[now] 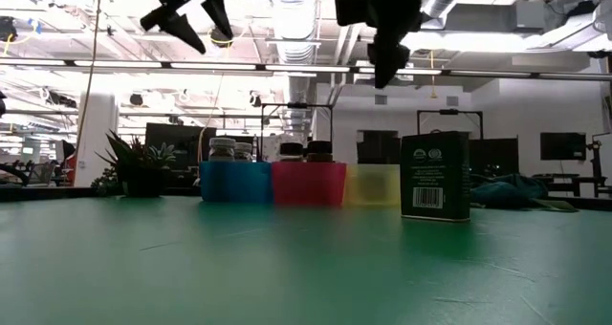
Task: Sort spices by type
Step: Put the bottom black seasoning can into the yellow bin
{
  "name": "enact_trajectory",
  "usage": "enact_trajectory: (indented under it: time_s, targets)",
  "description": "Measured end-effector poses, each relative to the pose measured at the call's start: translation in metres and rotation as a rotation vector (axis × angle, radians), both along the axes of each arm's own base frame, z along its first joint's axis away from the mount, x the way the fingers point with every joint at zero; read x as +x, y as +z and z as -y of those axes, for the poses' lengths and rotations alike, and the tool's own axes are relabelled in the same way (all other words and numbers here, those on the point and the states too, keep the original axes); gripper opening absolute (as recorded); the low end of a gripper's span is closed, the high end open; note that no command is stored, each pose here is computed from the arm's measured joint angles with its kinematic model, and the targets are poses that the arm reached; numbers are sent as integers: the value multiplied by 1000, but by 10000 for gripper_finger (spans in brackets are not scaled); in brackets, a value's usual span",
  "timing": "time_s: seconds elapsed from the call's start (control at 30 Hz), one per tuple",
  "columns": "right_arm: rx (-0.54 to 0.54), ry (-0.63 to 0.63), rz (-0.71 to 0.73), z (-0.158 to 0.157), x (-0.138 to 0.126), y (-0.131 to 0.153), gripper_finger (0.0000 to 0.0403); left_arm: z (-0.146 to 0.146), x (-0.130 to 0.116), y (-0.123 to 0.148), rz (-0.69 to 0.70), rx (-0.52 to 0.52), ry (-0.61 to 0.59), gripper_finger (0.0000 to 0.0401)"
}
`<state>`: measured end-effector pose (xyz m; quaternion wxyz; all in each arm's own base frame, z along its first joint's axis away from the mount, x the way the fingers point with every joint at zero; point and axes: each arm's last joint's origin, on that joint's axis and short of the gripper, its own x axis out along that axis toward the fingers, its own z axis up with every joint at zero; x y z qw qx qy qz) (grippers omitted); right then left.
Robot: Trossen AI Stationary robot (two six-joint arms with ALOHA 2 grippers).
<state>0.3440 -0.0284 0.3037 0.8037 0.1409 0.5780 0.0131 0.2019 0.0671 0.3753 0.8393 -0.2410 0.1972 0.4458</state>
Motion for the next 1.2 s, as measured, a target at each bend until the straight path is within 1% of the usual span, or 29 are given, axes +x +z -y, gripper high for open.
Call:
enact_trajectory:
  time_s: [0.07, 0.13, 0.27, 0.37, 0.43, 0.53, 0.67, 0.83, 0.9, 1.03, 1.2]
  targets:
    - [-49, -12, -32, -14, 0, -6, 250, -5, 5, -5, 13, -47, 25, 300]
    - [-59, -39, -57, -25, -1, -10, 250, -9, 10, -9, 17, -89, 32, 300]
    - [-92, -128, -110, -42, -5, -14, 250, -11, 18, -15, 27, -158, 15, 300]
    - [-97, -213, -117, -50, -5, -14, 250, -8, 20, -15, 48, -184, -6, 300]
    - [-92, -264, -120, -54, -6, -14, 250, -4, 22, -14, 59, -179, -30, 300]
    - [-115, -342, -112, -60, -1, -19, 250, 2, 20, -9, 43, -142, -90, 300]
    - [-112, -434, -170, -64, 9, -38, 250, 12, 13, 3, 40, -104, -187, 300]
    - [-121, -482, -260, -75, 16, -61, 250, 27, -4, 16, 71, -66, -281, 300]
    - [-107, -508, -295, -81, 17, -69, 250, 32, -13, 20, 85, -60, -304, 300]
    - [-87, -538, -306, -93, 17, -71, 250, 40, -28, 28, 106, -37, -353, 300]
    - [-97, -556, -352, -101, 12, -73, 250, 46, -43, 30, 96, -37, -382, 300]
